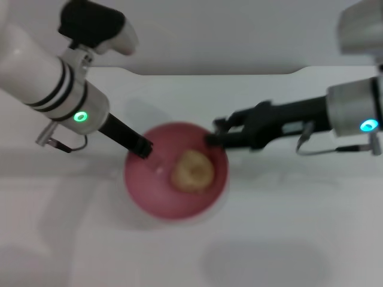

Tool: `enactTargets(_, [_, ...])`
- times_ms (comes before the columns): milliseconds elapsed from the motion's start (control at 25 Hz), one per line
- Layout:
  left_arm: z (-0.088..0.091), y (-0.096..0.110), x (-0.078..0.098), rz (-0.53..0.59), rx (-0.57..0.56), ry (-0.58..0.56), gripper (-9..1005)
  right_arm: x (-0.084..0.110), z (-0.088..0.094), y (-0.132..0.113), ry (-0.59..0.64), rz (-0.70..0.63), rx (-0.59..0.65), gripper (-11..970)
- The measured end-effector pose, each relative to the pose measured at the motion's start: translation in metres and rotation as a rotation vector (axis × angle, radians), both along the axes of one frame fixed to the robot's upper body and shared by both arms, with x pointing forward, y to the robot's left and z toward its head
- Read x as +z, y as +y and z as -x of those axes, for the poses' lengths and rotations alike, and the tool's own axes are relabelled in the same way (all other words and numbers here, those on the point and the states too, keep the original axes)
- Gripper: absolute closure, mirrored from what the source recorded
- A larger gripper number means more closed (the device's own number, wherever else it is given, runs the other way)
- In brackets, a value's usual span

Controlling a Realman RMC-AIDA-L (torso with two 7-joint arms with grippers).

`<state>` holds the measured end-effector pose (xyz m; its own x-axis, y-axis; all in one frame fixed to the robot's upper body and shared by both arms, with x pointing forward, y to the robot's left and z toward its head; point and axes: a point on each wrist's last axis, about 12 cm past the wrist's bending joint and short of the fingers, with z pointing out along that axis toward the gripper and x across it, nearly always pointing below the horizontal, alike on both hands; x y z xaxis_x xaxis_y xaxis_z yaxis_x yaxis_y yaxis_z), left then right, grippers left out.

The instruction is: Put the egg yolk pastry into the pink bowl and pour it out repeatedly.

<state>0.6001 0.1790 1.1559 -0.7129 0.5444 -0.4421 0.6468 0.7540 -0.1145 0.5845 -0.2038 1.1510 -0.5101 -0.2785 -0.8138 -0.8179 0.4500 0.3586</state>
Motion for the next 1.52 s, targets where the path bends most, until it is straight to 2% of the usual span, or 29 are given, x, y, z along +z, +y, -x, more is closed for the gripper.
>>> enactTargets(40, [0.000, 0.000, 0.000, 0.000, 0.000, 0.000, 997, 0.000, 0.000, 0.000, 0.000, 0.000, 0.000, 516])
enactTargets(160, [0.002, 0.011, 0.002, 0.035, 0.040, -0.125, 996, -0.002, -0.003, -0.043, 0.021, -0.065, -0.167, 515])
enactTargets(320, [0.011, 0.022, 0.006, 0.103, 0.084, -0.320, 996, -0.017, 0.007, -0.091, 0.069, -0.059, -0.331, 513])
enactTargets(440, [0.021, 0.019, 0.007, 0.137, 0.057, -0.499, 996, -0.033, 0.020, -0.120, 0.126, -0.089, -0.451, 511])
enactTargets(560, [0.036, 0.003, 0.003, 0.135, -0.012, -0.711, 997, -0.043, 0.034, -0.140, 0.162, -0.144, -0.541, 509])
enactTargets(760, [0.055, -0.028, -0.010, 0.116, -0.116, -0.937, 997, -0.052, 0.049, -0.150, 0.197, -0.181, -0.583, 506])
enactTargets(800, [0.059, -0.036, -0.015, 0.111, -0.145, -0.971, 997, -0.053, 0.050, -0.150, 0.201, -0.185, -0.585, 506])
enactTargets(840, [0.067, -0.052, -0.028, 0.096, -0.208, -1.038, 996, -0.054, 0.052, -0.151, 0.204, -0.189, -0.588, 505])
enactTargets(880, [0.067, -0.052, -0.028, 0.096, -0.208, -1.038, 996, -0.054, 0.052, -0.151, 0.205, -0.192, -0.590, 505])
enactTargets(1000, [0.077, -0.069, -0.044, 0.087, -0.271, -1.137, 996, -0.054, 0.053, -0.153, 0.206, -0.197, -0.596, 503])
enactTargets(1120, [0.082, -0.073, -0.052, 0.057, -0.311, -1.252, 997, -0.054, 0.053, -0.153, 0.204, -0.201, -0.600, 501])
enactTargets(1240, [0.084, -0.074, -0.061, -0.034, -0.401, -1.395, 997, -0.053, 0.051, -0.155, 0.214, -0.211, -0.620, 500])
enactTargets(1360, [0.087, -0.079, -0.078, -0.179, -0.579, -1.530, 996, -0.051, 0.050, -0.160, 0.216, -0.232, -0.652, 498])
enactTargets(1440, [0.089, -0.080, -0.088, -0.284, -0.698, -1.583, 996, -0.051, 0.050, -0.160, 0.219, -0.237, -0.657, 497])
enactTargets(1520, [0.088, -0.078, -0.092, -0.339, -0.740, -1.612, 996, -0.050, 0.050, -0.161, 0.225, -0.242, -0.661, 496])
